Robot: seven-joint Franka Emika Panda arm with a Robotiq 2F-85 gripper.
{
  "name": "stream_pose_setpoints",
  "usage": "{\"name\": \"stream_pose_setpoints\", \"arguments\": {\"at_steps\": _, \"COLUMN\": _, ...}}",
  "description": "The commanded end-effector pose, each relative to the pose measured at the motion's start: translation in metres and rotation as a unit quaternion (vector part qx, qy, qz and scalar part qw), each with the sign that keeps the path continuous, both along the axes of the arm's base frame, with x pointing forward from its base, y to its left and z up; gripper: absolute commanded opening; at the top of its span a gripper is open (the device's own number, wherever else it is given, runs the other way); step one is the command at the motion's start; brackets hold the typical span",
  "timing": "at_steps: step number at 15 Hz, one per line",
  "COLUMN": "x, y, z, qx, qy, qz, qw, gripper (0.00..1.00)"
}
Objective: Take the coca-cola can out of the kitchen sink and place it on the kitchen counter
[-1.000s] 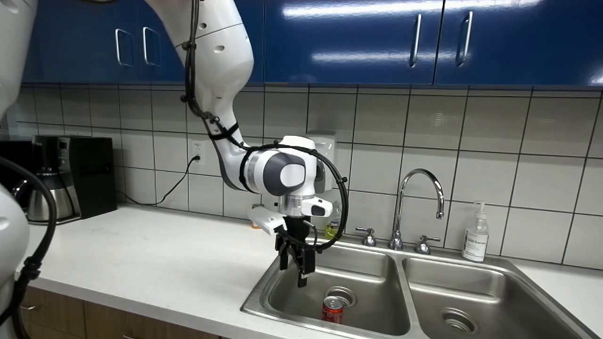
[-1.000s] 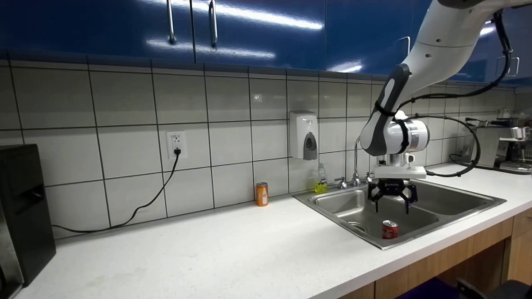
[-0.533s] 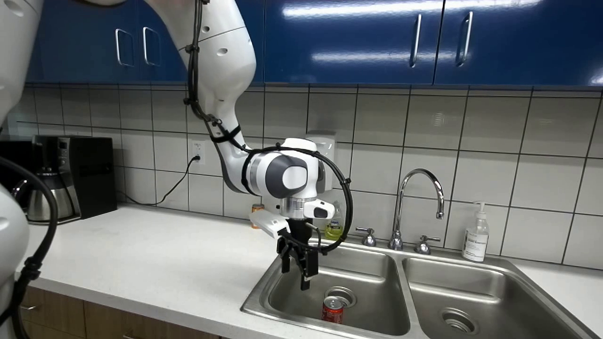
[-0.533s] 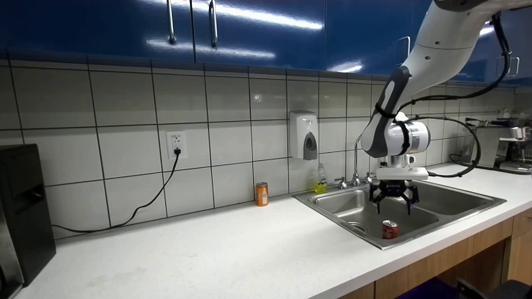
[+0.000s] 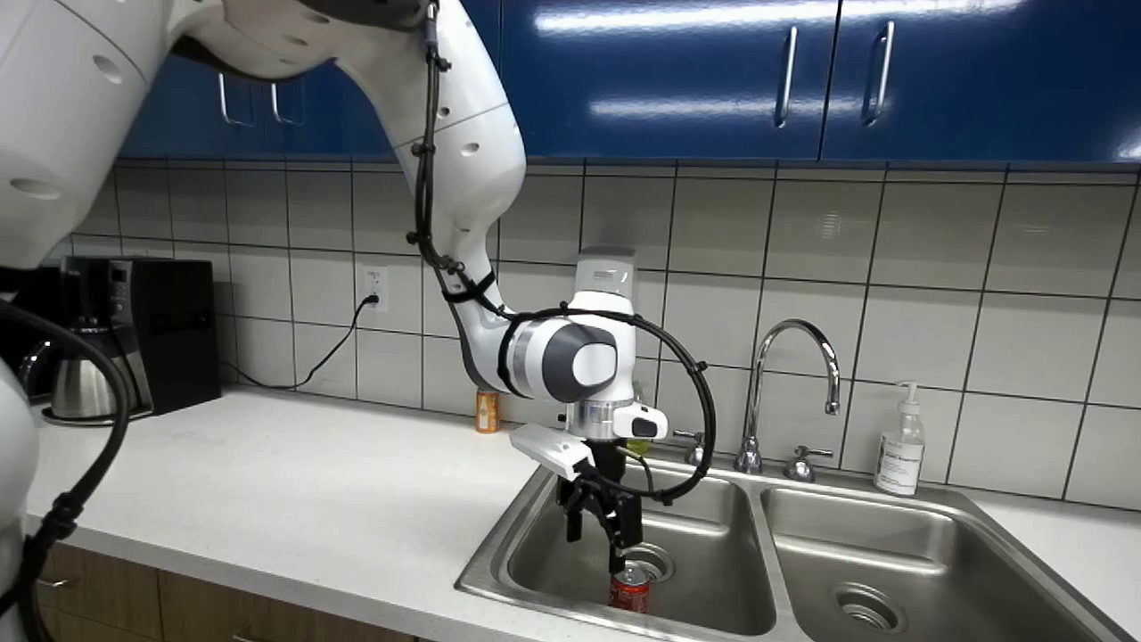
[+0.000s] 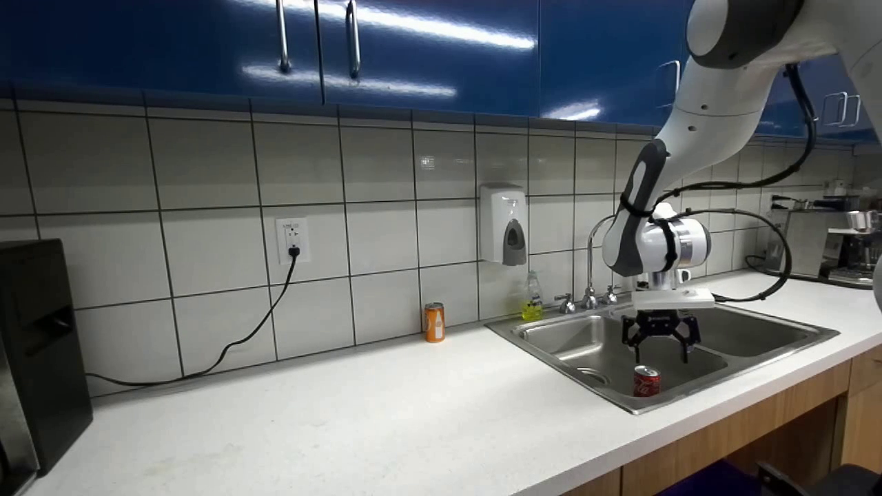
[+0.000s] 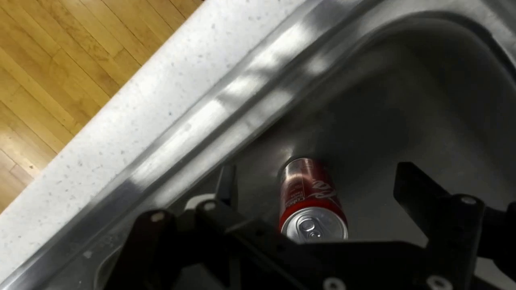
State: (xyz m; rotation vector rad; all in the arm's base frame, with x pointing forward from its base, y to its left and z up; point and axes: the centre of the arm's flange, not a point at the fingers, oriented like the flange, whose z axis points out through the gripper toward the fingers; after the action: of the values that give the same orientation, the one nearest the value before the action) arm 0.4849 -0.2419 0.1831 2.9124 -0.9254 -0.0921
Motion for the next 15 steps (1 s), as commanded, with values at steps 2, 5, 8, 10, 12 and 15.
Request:
{"name": "stream_pose_setpoints", "arguments": {"at_steps": 2, "x": 0.036, "y": -0.022, "z": -0.033, "qx": 0.005, "qy": 0.006, "qz": 0.022, "qw": 0.9997, "gripper": 1.00}}
{"name": "stream_pose_setpoints", "arguments": {"at_steps": 5, "x": 0.046, "y": -0.026, "z": -0.049, "qx": 0.004, "qy": 0.008, "qz": 0.024, "qw": 0.9997, "gripper": 1.00}}
{"name": "stream_pose_setpoints", "arguments": {"at_steps": 8, "x": 0.051, "y": -0.031, "z": -0.060, "qx": 0.002, "qy": 0.011, "qz": 0.022, "qw": 0.9997, "gripper": 1.00}}
{"name": "stream_pose_setpoints", "arguments": {"at_steps": 10, "x": 0.052, "y": -0.035, "z": -0.066, "qx": 0.001, "qy": 0.010, "qz": 0.020, "qw": 0.9998, "gripper": 1.00}}
{"name": "stream_pose_setpoints", "arguments": {"at_steps": 12, "x": 0.054, "y": -0.039, "z": -0.071, "qx": 0.000, "qy": 0.007, "qz": 0.015, "qw": 0.9999, "gripper": 1.00}}
{"name": "stream_pose_setpoints", "arguments": {"at_steps": 15, "x": 0.057, "y": -0.044, "z": -0.077, "qx": 0.004, "qy": 0.001, "qz": 0.007, "qw": 1.0000, "gripper": 1.00}}
